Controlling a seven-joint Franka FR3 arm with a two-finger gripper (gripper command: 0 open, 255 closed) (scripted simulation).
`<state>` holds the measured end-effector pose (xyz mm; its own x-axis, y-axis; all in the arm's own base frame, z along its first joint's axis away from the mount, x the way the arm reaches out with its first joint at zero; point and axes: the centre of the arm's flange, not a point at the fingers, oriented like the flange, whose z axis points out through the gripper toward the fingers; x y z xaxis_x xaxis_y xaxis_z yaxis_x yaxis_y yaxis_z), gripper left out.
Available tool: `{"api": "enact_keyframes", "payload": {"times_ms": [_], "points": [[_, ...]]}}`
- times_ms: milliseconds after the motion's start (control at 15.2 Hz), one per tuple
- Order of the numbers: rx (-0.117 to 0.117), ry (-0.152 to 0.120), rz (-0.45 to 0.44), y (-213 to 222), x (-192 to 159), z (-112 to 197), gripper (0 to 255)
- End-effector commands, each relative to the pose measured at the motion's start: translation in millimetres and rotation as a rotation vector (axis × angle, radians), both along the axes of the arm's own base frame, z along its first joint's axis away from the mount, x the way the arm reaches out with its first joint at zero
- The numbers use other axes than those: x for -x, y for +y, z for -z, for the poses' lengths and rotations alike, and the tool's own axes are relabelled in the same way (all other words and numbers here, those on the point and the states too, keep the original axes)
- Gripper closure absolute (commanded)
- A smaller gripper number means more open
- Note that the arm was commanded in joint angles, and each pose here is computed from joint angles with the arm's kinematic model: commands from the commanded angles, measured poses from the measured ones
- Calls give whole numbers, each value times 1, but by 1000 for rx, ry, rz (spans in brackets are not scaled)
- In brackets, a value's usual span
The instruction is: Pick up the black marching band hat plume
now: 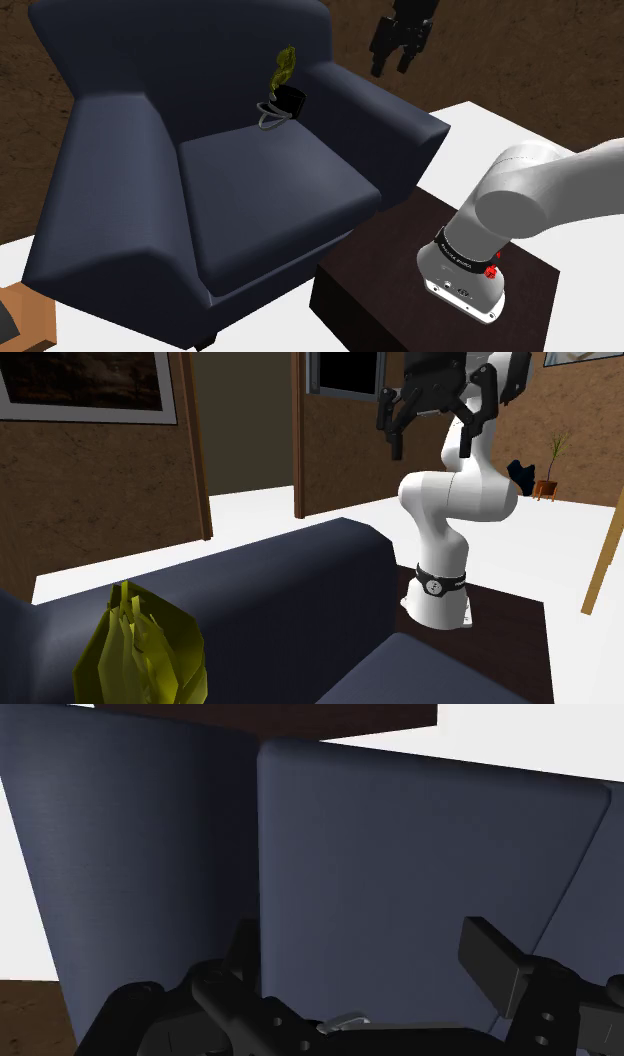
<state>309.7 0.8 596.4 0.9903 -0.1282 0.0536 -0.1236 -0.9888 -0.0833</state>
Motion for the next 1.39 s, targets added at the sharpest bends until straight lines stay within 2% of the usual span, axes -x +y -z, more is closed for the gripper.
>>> {"api": "enact_keyframes", "payload": {"times_ms": [0,660,1320], "points": [[0,0,0,0,0,0,0],[-17,-87,391,56,-95,45,0],[-34,-175,781,72,-209,79,0]]}}
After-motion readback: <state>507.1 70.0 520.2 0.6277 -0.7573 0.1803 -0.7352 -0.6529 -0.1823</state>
